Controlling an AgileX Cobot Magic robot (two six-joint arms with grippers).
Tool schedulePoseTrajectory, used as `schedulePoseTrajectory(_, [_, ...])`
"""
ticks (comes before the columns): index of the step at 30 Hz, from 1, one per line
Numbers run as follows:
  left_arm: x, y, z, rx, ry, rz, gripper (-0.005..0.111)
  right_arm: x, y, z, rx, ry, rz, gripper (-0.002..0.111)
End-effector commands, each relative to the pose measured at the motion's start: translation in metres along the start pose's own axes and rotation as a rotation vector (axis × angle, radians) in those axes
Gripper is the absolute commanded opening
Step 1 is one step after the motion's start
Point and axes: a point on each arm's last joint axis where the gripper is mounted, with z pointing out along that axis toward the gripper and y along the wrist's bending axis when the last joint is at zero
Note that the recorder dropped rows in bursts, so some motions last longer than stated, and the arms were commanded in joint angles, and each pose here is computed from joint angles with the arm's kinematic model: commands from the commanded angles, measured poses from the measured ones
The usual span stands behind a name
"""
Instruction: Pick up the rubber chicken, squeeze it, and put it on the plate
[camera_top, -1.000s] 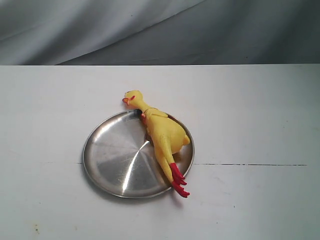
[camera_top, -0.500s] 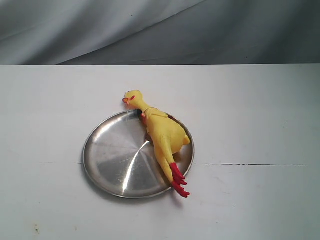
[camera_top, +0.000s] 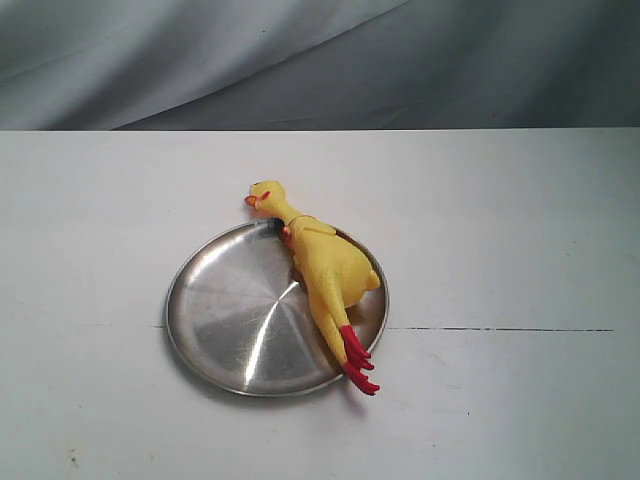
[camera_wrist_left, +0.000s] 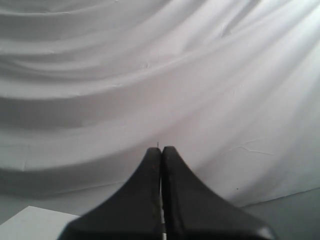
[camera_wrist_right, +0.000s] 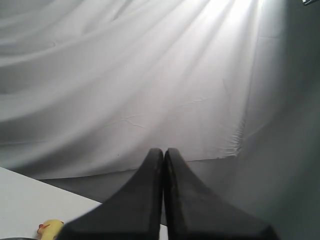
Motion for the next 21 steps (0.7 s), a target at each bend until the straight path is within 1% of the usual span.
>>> schedulePoseTrajectory(1, [0.002, 0.0, -0.001, 0.001, -0.002, 0.019, 0.0, 0.001, 0.0, 0.0, 0.0, 0.004, 0.013, 0.0])
schedulePoseTrajectory(5, [0.005, -0.003, -0.005, 0.038, -0.014, 0.075, 0.0, 0.001, 0.0, 0.0, 0.0, 0.004, 0.013, 0.0])
schedulePoseTrajectory(7, [0.01, -0.004, -0.008, 0.044, 0.029, 0.091, 0.0, 0.001, 0.0, 0.0, 0.0, 0.004, 0.013, 0.0])
schedulePoseTrajectory(8, [0.015, -0.003, -0.011, 0.036, 0.076, 0.092, 0.0, 0.001, 0.0, 0.0, 0.0, 0.004, 0.013, 0.0])
schedulePoseTrajectory(10, [0.025, -0.002, -0.016, 0.001, 0.183, 0.09, 0.0, 0.001, 0.0, 0.0, 0.0, 0.004, 0.013, 0.0])
schedulePoseTrajectory(12, [0.034, 0.001, -0.023, -0.053, 0.284, 0.122, 0.0, 0.001, 0.0, 0.0, 0.0, 0.004, 0.013, 0.0])
schedulePoseTrajectory(14, [0.04, 0.004, -0.029, -0.1, 0.338, 0.163, 0.0, 0.001, 0.0, 0.0, 0.0, 0.004, 0.013, 0.0])
schedulePoseTrajectory(18, [0.054, 0.008, -0.039, -0.15, 0.315, 0.167, 0.0, 0.001, 0.0, 0.0, 0.0, 0.004, 0.013, 0.0])
schedulePoseTrajectory(21, [0.071, 0.011, -0.039, -0.158, 0.366, 0.14, 0.0, 0.001, 0.0, 0.0, 0.0, 0.004, 0.013, 0.0])
